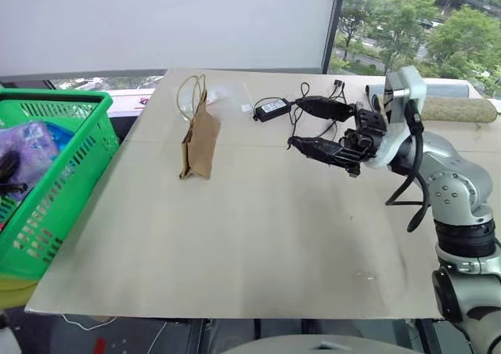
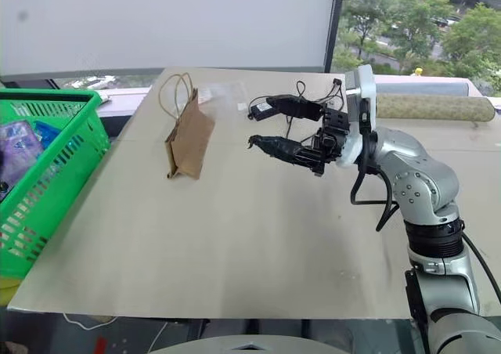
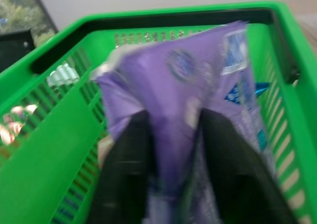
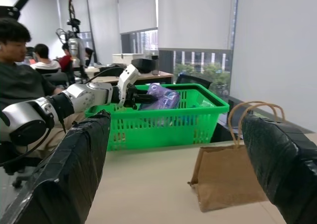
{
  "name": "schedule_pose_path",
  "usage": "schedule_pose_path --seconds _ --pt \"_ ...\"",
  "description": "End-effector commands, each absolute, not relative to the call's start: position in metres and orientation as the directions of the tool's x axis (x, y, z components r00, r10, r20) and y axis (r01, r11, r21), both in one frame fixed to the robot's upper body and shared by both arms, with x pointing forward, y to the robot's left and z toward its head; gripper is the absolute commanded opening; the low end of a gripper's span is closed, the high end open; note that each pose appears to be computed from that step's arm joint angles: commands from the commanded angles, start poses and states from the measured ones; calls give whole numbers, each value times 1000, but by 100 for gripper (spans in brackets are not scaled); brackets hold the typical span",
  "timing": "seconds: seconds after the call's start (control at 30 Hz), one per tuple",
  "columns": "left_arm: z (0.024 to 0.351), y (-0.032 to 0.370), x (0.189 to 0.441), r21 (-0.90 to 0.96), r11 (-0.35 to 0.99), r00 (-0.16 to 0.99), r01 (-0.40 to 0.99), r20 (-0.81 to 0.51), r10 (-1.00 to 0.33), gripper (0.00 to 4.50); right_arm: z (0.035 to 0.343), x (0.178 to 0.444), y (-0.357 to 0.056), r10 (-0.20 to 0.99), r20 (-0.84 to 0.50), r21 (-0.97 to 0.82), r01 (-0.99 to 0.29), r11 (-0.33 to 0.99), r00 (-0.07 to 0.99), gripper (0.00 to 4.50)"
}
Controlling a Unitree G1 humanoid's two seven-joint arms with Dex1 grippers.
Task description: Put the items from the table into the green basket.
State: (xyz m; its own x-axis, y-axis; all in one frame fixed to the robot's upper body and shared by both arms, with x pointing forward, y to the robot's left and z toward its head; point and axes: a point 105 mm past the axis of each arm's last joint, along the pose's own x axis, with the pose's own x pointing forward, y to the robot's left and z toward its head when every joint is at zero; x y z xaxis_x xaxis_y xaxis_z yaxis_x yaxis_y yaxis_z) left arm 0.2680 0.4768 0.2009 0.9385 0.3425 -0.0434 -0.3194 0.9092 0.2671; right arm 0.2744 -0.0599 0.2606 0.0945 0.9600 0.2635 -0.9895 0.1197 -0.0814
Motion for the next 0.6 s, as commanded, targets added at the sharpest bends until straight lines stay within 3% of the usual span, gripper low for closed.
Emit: schedule_pose_path --seconds 0.03,0.1,0.13,0.2,0.33,0.43,0.6 --pt "238 485 267 316 849 906 -423 123 406 312 269 270 -67 954 276 -121 -980 158 120 450" --pt "247 474 269 217 898 918 -383 197 344 380 258 272 -74 956 246 -121 -973 197 163 450" --pt "247 461 271 165 937 938 -308 217 271 445 252 273 -78 955 229 -123 -968 218 186 450" --pt "224 411 274 157 986 990 -54 139 32 445 229 277 -92 951 163 -119 -951 284 264 450" --pt "178 325 264 66 973 975 222 9 -223 445 180 286 -122 911 12 -170 -897 408 412 450" --pt "147 268 256 36 935 934 352 -76 -349 445 154 292 -141 866 -38 -200 -852 483 499 450" --pt "94 227 243 42 893 877 447 -216 -429 445 117 292 -163 813 -148 -276 -812 513 564 450"
